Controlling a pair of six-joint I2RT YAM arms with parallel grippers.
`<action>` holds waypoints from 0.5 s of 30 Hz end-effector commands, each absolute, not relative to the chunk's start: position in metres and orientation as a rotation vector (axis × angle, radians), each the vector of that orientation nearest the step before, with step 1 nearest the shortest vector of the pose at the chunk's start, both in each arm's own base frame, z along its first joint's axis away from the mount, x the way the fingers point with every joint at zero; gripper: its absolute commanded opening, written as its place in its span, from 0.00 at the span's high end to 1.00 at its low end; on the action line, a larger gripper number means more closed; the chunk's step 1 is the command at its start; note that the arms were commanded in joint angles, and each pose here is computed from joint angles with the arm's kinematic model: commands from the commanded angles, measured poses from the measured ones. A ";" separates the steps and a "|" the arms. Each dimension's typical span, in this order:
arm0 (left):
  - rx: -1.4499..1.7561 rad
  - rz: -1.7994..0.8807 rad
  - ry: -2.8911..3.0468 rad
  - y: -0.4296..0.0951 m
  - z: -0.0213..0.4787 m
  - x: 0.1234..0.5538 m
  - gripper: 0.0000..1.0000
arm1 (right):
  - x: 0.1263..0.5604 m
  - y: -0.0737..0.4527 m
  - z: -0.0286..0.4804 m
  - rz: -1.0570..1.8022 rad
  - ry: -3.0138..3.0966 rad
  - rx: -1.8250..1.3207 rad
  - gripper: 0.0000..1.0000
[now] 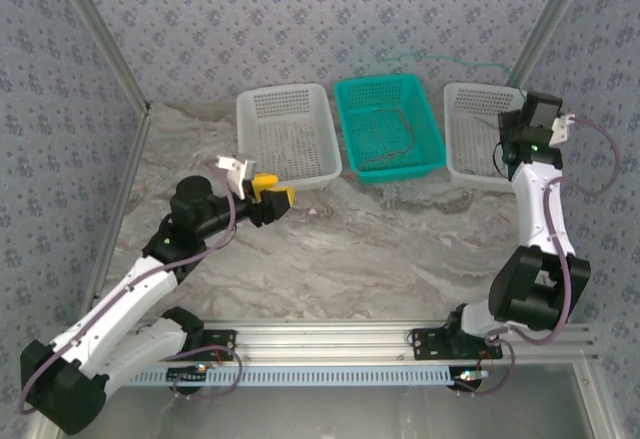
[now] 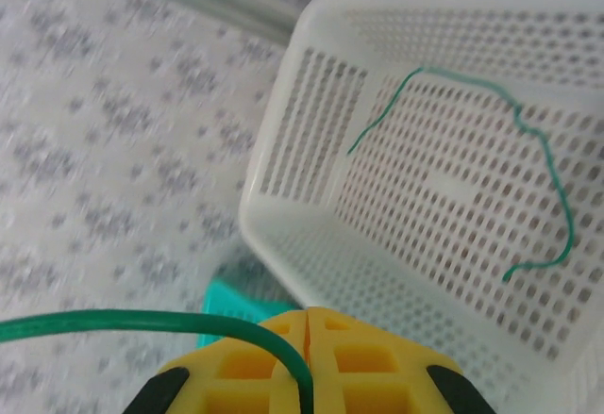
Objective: Untangle the cables
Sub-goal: Place the cable in the container.
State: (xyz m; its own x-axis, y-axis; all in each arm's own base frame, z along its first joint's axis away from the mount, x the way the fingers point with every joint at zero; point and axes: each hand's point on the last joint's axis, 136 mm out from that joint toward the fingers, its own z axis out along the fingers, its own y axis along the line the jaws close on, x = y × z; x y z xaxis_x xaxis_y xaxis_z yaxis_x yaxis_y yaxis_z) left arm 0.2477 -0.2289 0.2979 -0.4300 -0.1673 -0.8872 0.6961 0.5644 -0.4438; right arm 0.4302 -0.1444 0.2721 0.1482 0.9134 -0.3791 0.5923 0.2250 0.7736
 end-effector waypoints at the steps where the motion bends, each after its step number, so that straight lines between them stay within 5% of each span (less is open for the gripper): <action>1: 0.429 -1.027 1.744 -0.225 0.299 0.245 0.28 | 0.436 -0.183 0.273 0.382 1.373 1.577 1.00; 15: 0.426 -1.045 1.751 -0.231 0.299 0.247 0.26 | 0.444 -0.221 0.152 0.263 1.476 2.035 1.00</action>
